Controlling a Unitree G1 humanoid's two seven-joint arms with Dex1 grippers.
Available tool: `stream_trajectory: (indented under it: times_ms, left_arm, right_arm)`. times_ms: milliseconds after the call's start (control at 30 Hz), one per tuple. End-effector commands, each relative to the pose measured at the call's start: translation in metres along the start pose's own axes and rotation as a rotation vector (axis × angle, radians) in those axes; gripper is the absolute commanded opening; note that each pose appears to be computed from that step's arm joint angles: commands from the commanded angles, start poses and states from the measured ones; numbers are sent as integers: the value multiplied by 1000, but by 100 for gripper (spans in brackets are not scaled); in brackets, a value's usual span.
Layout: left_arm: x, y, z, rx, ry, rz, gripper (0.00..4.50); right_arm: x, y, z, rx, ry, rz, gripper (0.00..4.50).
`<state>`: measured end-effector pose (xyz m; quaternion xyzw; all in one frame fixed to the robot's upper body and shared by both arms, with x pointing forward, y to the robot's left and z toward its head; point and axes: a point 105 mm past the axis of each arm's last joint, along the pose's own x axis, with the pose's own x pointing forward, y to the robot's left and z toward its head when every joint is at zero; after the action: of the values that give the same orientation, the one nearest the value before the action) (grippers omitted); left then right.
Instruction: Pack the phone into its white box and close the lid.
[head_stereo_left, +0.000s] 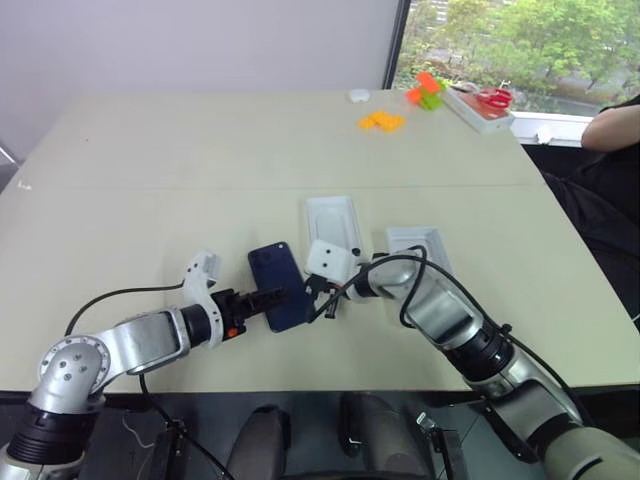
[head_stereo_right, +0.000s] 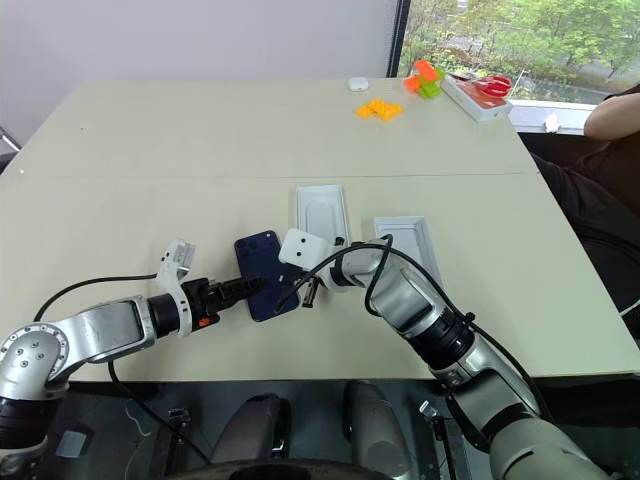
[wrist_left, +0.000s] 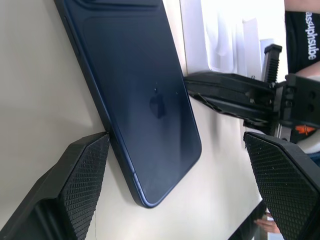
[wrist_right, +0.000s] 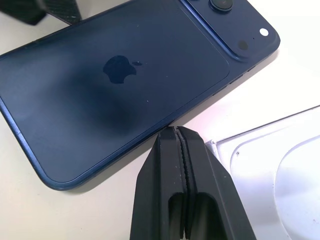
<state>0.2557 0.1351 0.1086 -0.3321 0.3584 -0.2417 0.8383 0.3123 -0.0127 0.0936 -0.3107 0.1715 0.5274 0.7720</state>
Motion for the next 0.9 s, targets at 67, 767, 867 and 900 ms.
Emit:
stream_trajectory:
  times_ms: [67, 767, 867, 900]
  left_arm:
    - [3, -18, 4, -8, -10, -92, 450]
    - [5, -38, 7, -21, -55, -185, 450]
    - [6, -36, 7, -26, -54, -176, 450]
    - [5, -35, 6, -27, -53, -173, 450]
  right_arm:
    - [9, 21, 14, -14, -52, 98, 4]
    - [11, 20, 14, 16, -50, 100, 4]
    - [11, 20, 14, 16, -50, 100, 4]
    - [11, 20, 13, 17, -49, 100, 4]
